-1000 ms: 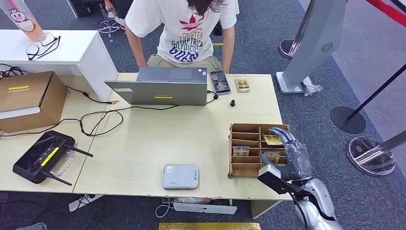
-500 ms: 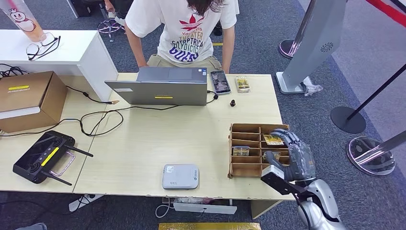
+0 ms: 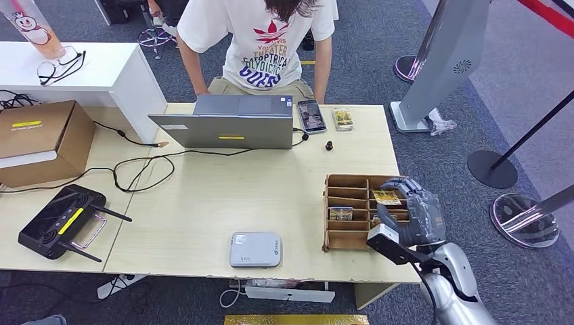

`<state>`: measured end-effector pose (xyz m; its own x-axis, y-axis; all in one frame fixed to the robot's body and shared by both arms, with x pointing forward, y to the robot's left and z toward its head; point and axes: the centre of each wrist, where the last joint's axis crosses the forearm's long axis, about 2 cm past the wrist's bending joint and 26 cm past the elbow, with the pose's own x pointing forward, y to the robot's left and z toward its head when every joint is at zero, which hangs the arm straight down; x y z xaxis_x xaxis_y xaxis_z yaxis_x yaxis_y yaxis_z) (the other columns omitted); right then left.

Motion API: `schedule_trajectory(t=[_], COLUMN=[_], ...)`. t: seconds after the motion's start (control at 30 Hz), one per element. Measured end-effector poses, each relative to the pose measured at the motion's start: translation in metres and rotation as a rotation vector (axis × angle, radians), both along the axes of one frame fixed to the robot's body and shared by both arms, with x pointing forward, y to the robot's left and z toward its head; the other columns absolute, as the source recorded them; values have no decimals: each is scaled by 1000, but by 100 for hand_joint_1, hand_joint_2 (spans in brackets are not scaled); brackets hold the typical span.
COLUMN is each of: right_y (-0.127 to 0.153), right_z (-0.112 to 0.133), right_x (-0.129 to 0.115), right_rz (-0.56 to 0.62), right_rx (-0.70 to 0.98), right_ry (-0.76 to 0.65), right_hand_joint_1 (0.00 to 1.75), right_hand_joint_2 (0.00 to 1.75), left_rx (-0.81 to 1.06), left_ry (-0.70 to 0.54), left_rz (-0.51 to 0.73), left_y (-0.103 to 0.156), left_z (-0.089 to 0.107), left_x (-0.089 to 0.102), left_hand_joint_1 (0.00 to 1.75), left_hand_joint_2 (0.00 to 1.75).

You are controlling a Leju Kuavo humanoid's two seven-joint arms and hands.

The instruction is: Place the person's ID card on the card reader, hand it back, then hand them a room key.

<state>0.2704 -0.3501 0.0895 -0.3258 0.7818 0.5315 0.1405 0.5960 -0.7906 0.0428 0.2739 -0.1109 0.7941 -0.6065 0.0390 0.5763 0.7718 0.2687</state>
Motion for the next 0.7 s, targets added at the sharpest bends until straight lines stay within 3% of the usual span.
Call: schedule_trajectory(t=[0.7], right_y=[1], right_z=[-11], right_x=[9], right_rz=[-10], right_rx=[-12], right_ry=[42], right_hand_joint_1=[93], right_hand_joint_2=[175], left_rx=[0], left_ry=[-1], left_rz=[1], left_y=[0], left_z=[0], left_x=[0], left_hand_joint_1=[0], left_hand_joint_2=[0])
